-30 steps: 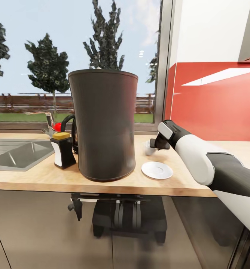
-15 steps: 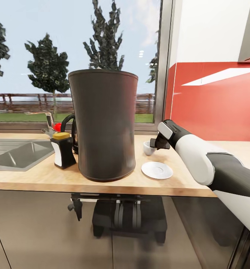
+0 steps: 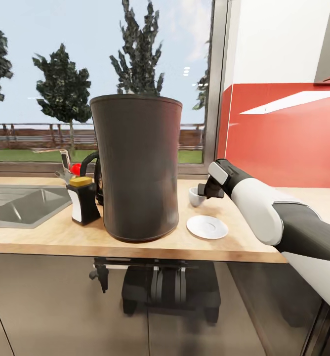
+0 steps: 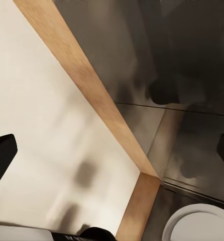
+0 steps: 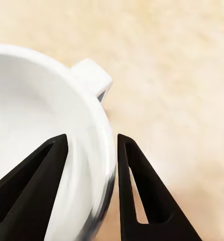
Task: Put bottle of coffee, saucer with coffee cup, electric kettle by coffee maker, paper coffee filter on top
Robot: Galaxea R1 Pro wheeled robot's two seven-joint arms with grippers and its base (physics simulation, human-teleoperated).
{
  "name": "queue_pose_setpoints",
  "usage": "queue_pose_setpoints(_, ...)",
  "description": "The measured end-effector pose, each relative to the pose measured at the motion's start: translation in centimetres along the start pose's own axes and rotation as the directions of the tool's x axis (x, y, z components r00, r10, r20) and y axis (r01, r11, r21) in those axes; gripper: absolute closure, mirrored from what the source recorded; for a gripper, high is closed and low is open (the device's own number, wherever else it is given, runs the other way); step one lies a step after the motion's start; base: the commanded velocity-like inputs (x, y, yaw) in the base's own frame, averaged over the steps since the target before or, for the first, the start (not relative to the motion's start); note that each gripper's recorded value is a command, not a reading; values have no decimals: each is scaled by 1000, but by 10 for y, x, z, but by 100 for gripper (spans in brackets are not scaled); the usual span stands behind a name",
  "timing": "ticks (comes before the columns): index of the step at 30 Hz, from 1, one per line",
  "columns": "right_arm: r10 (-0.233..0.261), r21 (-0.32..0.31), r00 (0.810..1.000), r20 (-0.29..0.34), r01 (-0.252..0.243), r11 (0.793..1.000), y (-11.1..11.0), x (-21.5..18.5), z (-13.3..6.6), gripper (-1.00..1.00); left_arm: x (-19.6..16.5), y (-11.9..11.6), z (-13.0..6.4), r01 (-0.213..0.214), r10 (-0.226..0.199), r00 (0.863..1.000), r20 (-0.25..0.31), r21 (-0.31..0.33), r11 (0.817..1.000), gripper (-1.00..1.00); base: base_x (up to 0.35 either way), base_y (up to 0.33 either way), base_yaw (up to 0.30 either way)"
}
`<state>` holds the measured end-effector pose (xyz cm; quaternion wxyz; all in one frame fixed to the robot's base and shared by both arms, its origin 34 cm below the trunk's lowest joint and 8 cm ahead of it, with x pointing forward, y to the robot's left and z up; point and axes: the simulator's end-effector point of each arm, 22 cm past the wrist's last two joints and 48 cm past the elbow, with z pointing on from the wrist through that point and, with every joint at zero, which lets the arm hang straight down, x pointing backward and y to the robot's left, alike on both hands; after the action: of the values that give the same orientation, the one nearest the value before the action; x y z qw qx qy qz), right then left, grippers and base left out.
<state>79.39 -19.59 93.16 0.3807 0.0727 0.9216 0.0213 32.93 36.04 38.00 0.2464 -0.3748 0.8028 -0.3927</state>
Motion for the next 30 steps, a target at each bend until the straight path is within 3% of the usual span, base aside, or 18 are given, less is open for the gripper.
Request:
queue_pose_setpoints(11, -2, 4, 1000, 7, 2, 1000, 2, -22, -14, 100, -5, -21, -10, 0, 0, 1000, 0, 0, 1000, -100, 0, 0, 0)
queue_pose_setpoints(15, -18, 55, 1000, 18, 17, 998, -8, -33, -21, 100, -7, -29, -14, 0, -1, 1000, -1, 0, 1000, -100, 0, 0, 0)
queue_pose_setpoints(20, -41, 177, 999, 25, 35, 984, -32, -41, -28, 100, -8, -34, -17, 0, 0, 1000, -1, -1, 1000, -100, 0, 0, 0)
queue_pose_setpoints(30, -42, 216, 998, 37, 33, 976, -40, -46, -33, 100, -8, -34, -17, 0, 0, 1000, -1, -1, 1000, -100, 0, 0, 0)
